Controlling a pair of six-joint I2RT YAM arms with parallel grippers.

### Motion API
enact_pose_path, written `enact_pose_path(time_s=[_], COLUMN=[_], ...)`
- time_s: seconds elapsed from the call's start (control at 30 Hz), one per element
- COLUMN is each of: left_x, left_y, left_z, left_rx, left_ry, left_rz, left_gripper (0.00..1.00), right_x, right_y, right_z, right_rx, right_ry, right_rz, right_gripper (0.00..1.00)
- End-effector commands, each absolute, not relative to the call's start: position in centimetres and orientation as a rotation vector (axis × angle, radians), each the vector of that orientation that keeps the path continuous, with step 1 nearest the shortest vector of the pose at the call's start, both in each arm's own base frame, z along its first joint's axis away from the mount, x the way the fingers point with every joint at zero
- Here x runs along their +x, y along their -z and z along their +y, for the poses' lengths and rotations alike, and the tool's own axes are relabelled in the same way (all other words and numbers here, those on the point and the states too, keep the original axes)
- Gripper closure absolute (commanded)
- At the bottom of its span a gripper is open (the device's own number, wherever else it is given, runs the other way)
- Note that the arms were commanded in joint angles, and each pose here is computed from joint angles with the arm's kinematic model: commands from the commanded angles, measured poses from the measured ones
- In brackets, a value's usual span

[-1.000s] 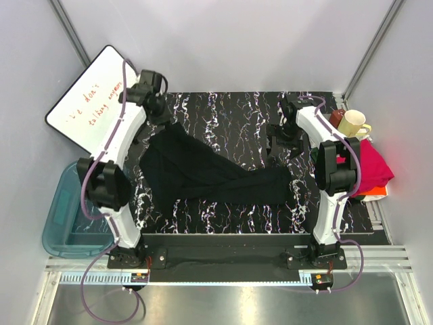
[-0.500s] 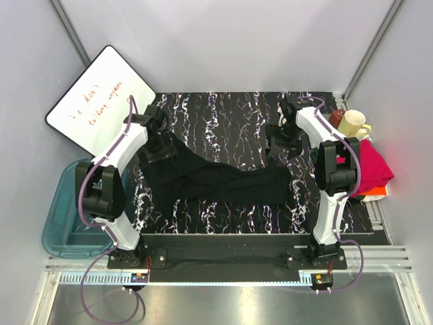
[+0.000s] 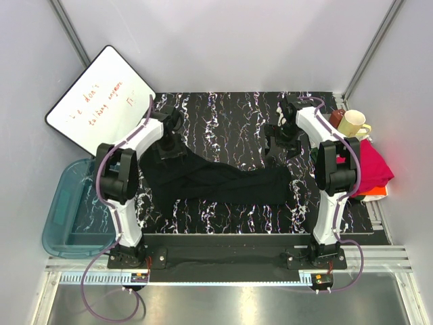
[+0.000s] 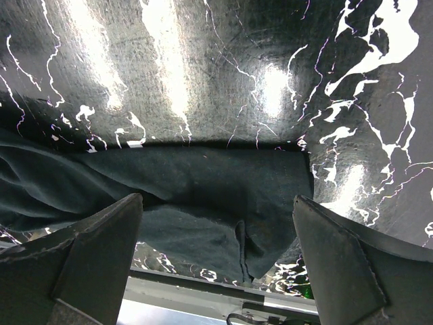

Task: Fold and stack the t-shirts
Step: Flatten out the tshirt

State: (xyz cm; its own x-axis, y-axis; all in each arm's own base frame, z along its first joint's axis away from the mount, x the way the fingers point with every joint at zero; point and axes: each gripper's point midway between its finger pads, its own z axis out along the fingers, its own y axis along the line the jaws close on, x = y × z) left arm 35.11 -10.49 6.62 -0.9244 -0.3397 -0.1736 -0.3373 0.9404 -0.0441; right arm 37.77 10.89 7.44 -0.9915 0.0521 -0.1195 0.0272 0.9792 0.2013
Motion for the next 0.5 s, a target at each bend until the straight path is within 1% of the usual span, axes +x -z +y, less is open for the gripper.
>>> enact_pose_path(time_s=[0.0,0.07,0.13,0.17,0.2,0.23,0.3,0.47], left_x=[36.9,37.0,37.1,37.2,37.2,37.2,37.2,37.4], left_y=[-6.7,-5.9,-5.4,-5.3,-5.3,-5.1,-5.0,-5.9], left_z=[-11.4,-11.6,-11.7,-11.8,-11.8,-11.8,-11.7,-11.4], left_rx=[-0.466,-0.454,-0.435,-0.426,-0.417,-0.409,-0.4,-0.384], left_ry=[0.068,0.061,0.056,0.056,0.055,0.048,0.044,0.031], left_rz=[2.891,2.911,2.926,2.928,2.93,2.933,2.935,2.904], left_gripper=[0.3,0.31,0.41,0.51,0.71,0.83,1.0,1.0], right_x=[38.8,38.9,38.9,39.0,39.0,39.1,39.1,39.3], right_y=[-8.5,-8.5,-8.6,-8.6,-8.6,-8.6,-8.6,-8.8], right_z=[11.1,11.1,11.1,11.1,11.0,11.1,11.1,11.2], right_rx=[0.032,0.032,0.025,0.027,0.028,0.03,0.028,0.028], right_ry=[-0.335,-0.333,-0.33,-0.33,-0.328,-0.331,-0.328,-0.34], right_rz=[2.954,2.954,2.952,2.95,2.95,2.951,2.95,2.946], right_gripper=[0.0,0.0,0.0,0.0,0.0,0.01,0.0,0.0])
